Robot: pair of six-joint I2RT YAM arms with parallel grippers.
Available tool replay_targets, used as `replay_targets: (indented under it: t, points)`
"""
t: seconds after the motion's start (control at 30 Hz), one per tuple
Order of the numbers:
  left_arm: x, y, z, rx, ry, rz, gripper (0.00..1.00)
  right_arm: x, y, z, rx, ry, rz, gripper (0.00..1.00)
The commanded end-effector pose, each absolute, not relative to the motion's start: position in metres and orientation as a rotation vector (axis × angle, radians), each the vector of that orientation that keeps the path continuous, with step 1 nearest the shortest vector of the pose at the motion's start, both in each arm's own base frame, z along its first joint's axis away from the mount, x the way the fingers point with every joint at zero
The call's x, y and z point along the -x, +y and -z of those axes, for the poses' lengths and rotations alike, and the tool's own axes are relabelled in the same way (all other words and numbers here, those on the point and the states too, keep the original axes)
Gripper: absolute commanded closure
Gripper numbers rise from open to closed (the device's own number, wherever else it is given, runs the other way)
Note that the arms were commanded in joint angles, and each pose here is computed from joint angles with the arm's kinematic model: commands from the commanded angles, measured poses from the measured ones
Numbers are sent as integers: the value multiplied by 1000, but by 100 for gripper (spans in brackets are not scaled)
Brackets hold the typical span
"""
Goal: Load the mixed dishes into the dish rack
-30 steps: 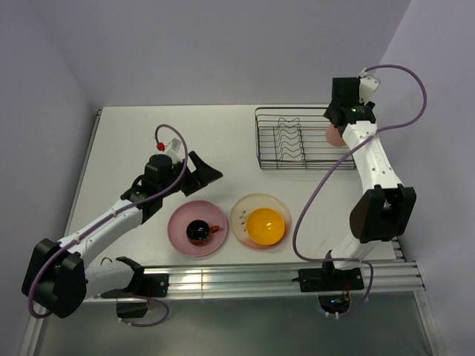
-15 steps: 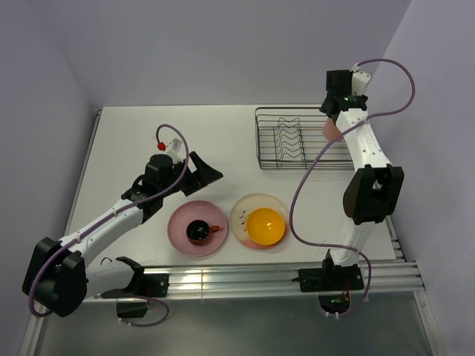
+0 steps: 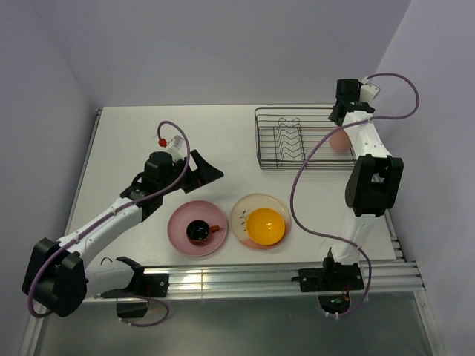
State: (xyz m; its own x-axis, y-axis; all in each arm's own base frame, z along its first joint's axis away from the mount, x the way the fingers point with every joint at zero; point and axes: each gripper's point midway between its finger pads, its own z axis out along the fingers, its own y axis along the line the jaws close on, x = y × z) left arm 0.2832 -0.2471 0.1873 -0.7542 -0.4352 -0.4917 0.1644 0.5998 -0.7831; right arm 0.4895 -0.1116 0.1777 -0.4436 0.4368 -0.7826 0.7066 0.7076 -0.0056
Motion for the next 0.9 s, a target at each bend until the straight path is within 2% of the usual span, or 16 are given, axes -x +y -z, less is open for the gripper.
replay_targets:
  t: [0.0, 0.5, 0.77, 0.83, 0.87]
  points:
    - [-288, -254, -207, 135, 2092, 1179, 4, -506, -120, -188, -896, 2018, 387, 100]
    - [-293, -262, -197, 118, 2118, 1198, 4, -540, -130, -160, -903, 2006, 354, 100]
    - [-294, -267, -178, 108, 2219, 1131, 7, -553, -128, -152, -901, 2015, 333, 100]
    - [-296, -273, -178, 94, 2227, 1118, 8, -554, -127, -146, -898, 2030, 332, 93]
    - [-289, -276, -171, 83, 2270, 1100, 8, -554, -127, -145, -899, 2034, 331, 80]
